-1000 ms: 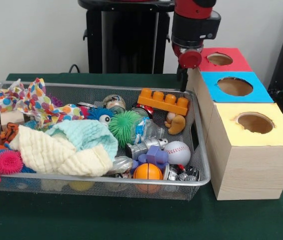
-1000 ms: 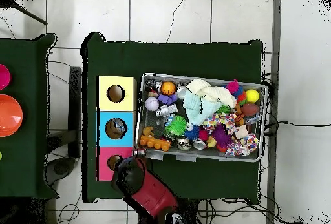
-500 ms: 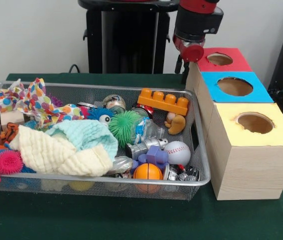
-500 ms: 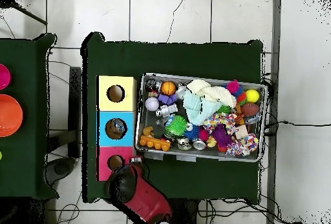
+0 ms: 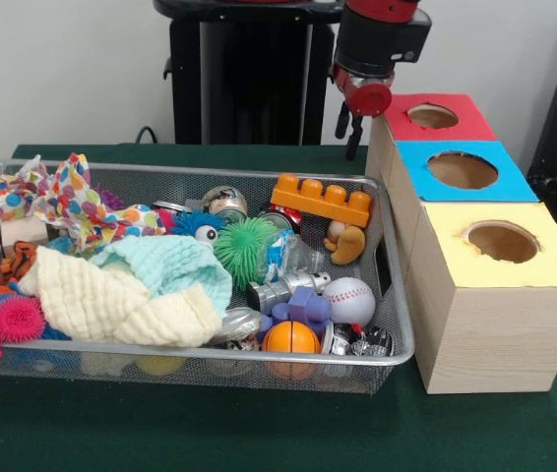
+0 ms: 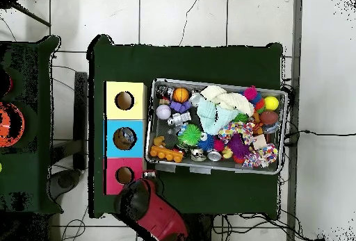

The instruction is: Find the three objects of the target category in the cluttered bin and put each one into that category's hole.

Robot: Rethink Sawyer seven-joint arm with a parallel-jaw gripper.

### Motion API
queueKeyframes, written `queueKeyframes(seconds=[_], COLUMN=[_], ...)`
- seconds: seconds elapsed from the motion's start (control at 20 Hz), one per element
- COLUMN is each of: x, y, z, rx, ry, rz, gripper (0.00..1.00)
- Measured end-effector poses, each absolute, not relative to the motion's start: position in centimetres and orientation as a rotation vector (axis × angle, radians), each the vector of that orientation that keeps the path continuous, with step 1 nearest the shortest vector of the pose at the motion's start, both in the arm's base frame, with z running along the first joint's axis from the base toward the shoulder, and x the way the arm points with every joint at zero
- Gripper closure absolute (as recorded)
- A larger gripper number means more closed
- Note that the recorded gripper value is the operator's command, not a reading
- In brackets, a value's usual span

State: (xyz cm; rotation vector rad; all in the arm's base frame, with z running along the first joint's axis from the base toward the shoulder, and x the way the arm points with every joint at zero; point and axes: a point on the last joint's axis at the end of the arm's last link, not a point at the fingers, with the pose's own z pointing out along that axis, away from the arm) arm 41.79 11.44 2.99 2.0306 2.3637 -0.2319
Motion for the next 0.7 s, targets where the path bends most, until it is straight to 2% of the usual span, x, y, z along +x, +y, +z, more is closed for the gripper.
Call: queueKeyframes(seconds=[0.7], x=[42.1], y=[8.9], z=[0.7], rx=[2.092], ry=[2.328], rz=[-0.289], gripper=[0.00])
